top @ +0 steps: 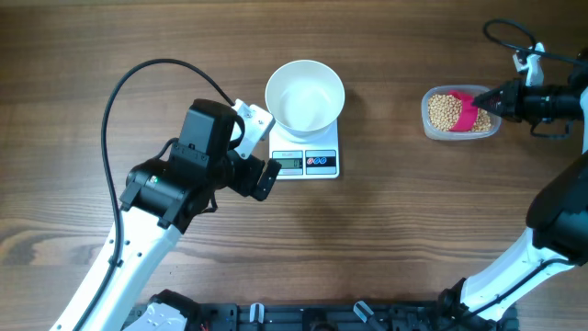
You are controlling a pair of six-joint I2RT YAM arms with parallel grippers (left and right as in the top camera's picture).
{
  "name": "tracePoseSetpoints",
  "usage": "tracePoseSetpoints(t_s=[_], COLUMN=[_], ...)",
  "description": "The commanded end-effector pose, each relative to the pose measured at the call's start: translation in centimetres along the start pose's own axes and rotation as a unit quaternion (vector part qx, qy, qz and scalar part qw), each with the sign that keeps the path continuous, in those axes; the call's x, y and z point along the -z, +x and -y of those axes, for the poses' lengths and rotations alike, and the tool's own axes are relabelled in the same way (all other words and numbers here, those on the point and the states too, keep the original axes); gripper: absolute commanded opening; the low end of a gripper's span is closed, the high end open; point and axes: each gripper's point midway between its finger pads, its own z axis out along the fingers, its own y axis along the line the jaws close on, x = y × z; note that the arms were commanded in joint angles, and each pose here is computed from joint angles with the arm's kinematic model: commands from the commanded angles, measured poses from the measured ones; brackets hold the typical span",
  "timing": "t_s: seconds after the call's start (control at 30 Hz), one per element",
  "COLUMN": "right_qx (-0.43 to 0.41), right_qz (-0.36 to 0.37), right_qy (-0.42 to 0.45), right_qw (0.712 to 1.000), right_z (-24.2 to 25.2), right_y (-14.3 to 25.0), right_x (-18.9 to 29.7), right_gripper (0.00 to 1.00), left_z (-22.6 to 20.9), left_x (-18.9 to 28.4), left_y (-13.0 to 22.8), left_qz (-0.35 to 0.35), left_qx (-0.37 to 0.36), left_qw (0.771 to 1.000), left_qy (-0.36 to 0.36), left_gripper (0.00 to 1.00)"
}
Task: Scoop item into bowl and weigh 150g on scale
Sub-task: 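Drag the scoop through the soybeans and lift it filled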
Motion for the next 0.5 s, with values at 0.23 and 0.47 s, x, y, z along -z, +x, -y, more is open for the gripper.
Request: tracePoseSetpoints(t_s=[0.23, 0.47], right_qx=[-0.009, -0.033], right_qz=[-0.013, 0.010], right_qy=[-0.047, -0.051], right_qw=[0.999, 0.998], right_z=[-0.2, 1.2], right_y=[0.5, 0.6], right_x=[-2.3, -0.5], right_gripper=[0.04, 0.04], left_z=[0.0, 0.0], left_x=[-0.1, -0.1], left_y=[-0.1, -0.1], left_qz=[0.001, 0.001], left_qx=[-0.008, -0.008], left_qw=[1.000, 1.000], left_qy=[0.006, 0.006], left_gripper=[1.00, 1.00])
